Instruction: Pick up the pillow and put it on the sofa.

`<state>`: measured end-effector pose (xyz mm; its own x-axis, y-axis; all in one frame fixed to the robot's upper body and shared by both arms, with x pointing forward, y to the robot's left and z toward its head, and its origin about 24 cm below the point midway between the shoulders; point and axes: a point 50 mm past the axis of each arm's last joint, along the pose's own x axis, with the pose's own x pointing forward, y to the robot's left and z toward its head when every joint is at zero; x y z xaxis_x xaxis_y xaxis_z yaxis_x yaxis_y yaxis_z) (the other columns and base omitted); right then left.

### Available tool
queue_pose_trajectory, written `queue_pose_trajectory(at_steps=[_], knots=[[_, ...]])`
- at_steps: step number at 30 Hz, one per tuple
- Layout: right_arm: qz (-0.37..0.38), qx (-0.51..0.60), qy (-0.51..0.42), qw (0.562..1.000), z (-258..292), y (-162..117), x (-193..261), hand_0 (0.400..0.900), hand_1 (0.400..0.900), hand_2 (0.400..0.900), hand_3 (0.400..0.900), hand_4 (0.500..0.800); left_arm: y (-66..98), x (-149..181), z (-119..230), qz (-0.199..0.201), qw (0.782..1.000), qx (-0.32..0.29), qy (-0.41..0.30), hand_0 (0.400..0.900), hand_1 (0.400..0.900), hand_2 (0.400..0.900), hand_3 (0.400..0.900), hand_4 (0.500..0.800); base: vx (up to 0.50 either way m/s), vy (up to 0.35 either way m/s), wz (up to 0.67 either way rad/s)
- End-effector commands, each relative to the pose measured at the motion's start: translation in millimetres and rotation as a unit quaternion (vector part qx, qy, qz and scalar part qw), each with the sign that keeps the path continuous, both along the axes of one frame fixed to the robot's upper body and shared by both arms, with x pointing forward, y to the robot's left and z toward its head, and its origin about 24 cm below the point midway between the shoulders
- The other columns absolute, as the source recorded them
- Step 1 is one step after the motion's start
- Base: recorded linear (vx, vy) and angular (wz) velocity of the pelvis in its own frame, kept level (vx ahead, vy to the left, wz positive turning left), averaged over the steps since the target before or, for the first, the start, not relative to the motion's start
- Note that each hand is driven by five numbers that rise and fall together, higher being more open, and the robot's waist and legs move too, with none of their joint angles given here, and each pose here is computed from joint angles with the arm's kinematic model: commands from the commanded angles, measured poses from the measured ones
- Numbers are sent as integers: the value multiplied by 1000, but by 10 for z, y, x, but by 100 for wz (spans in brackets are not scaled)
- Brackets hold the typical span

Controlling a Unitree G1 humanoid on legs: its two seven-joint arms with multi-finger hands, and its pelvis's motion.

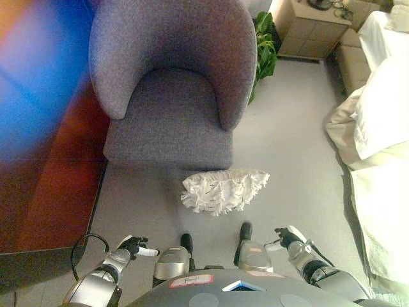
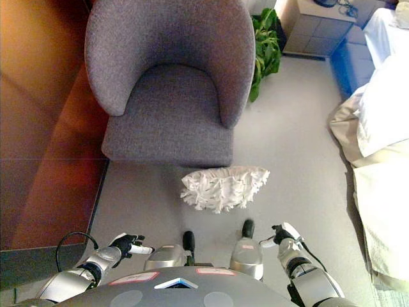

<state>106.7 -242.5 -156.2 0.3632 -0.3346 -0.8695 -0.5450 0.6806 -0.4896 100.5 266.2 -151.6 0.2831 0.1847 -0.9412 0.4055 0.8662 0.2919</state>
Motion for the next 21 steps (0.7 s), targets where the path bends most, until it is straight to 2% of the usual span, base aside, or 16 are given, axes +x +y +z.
queue_pose_trajectory(at_steps=[1, 4, 6, 9, 10, 14, 16, 18, 20, 21], knots=[[35, -56, -87, 994, 213, -288, 347, 900, 900, 900, 900, 800, 114, 49, 54, -10, 999, 37, -25, 900, 900, 900, 900, 800, 491, -381, 43], [50, -89, -111, 989, 261, -330, 392, 900, 900, 900, 900, 800, 116, 36, 55, -12, 998, 49, -36, 900, 900, 900, 900, 800, 533, -428, 97], [46, -108, -113, 987, 289, -372, 404, 900, 900, 900, 900, 800, 99, 38, 53, 6, 998, 47, -48, 900, 900, 900, 900, 800, 382, -368, 93], [70, -124, -152, 978, 407, -406, 615, 900, 900, 900, 900, 800, 33, 88, 45, 32, 997, 28, -63, 900, 900, 900, 900, 800, 273, -310, 34], [80, -128, -157, 976, 448, -427, 682, 900, 900, 900, 900, 800, 17, 121, 49, 26, 997, 24, -69, 900, 900, 900, 900, 800, 203, -351, 29], [97, -147, -179, 968, 691, -573, 1014, 900, 900, 900, 900, 800, -52, 279, 82, 22, 994, 16, -103, 900, 900, 900, 900, 800, 152, -307, -7], [92, -164, -199, 962, 892, -670, 1259, 900, 900, 900, 900, 800, -64, 409, 129, 23, 991, 15, -132, 900, 900, 900, 900, 800, 11, -101, -17], [92, -164, -199, 962, 895, -671, 1264, 900, 900, 900, 900, 800, -65, 414, 130, 23, 991, 14, -133, 900, 900, 900, 900, 800, -54, -31, 0], [64, -174, -218, 958, 1279, -758, 1693, 900, 900, 900, 900, 800, -89, 782, 281, -1, 984, 14, -176, 900, 900, 900, 900, 800, -149, -119, -16], [62, -162, -219, 960, 1328, -753, 1752, 900, 900, 900, 900, 800, -80, 812, 297, -5, 984, 17, -175, 900, 900, 900, 900, 800, -29, -63, -18]])
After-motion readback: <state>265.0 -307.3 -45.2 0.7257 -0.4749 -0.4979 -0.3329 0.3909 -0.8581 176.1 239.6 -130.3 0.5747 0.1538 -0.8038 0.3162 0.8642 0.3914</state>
